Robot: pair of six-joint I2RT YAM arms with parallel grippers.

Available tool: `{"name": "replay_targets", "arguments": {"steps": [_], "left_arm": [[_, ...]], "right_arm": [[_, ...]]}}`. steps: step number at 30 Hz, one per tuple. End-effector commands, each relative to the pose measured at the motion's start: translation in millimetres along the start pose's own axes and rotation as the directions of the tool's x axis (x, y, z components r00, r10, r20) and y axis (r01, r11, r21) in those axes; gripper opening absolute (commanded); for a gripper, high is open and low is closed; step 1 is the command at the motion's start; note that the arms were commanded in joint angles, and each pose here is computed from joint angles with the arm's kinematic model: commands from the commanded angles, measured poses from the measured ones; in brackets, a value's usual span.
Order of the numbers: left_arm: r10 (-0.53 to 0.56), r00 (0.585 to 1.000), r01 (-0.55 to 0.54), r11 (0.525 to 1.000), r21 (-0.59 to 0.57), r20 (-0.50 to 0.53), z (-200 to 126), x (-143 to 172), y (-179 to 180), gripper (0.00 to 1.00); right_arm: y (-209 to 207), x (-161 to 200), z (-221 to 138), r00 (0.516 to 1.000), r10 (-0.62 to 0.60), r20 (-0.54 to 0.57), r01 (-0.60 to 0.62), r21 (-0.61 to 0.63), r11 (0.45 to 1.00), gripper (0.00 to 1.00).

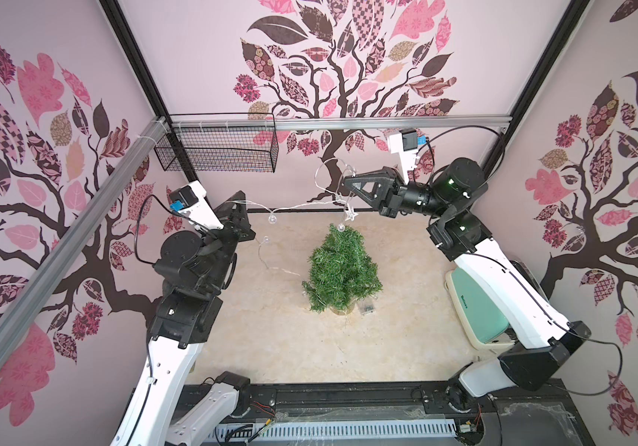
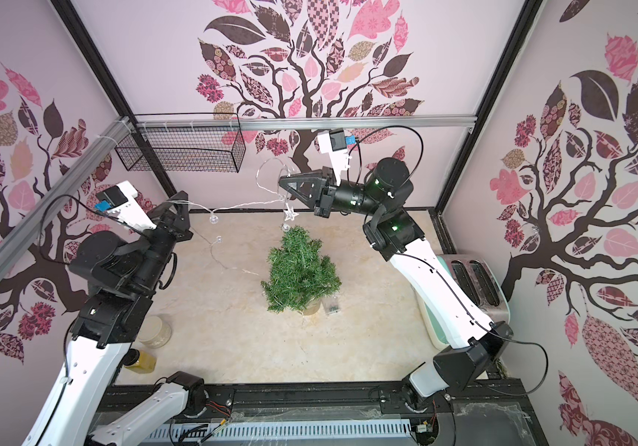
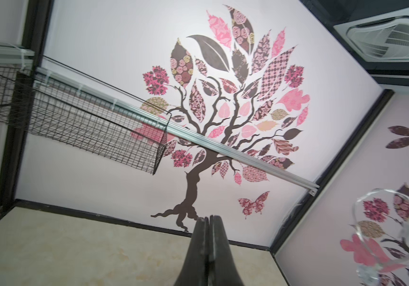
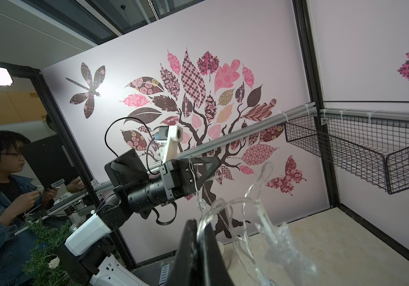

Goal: Remove string lights from the small christmas tree
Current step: Remove the light string from the Christmas tree.

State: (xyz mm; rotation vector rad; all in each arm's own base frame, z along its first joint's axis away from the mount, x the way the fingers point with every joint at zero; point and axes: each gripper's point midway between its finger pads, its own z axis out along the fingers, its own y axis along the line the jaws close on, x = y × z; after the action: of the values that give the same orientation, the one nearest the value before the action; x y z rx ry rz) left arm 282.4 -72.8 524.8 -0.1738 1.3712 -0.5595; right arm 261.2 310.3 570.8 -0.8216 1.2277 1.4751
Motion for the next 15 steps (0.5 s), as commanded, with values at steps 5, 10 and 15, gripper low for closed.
{"name": "replay_targets", "arguments": {"steps": [5, 10, 15], "left_arm": [[-0.001, 1.0, 0.003, 0.978, 0.21, -0.011, -18.1, -32.3, -54.2, 0.0], [-0.04, 0.999, 0.047, 0.939, 0.342, -0.026, -25.2, -49.5, -85.0, 0.0], [-0.092, 0.994, 0.111, 0.88, 0.461, -0.064, -35.1, -59.0, -110.7, 0.0]], "right_arm": [[31.4, -5.8, -17.0, 0.997, -0.052, 0.048, 0.054, -0.032, 0.998, 0.0], [39.3, 4.8, -27.7, 0.998, -0.045, 0.054, 0.047, -0.031, 0.998, 0.0], [44.5, 16.0, -35.7, 0.998, -0.044, 0.048, 0.045, -0.03, 0.999, 0.0]]}}
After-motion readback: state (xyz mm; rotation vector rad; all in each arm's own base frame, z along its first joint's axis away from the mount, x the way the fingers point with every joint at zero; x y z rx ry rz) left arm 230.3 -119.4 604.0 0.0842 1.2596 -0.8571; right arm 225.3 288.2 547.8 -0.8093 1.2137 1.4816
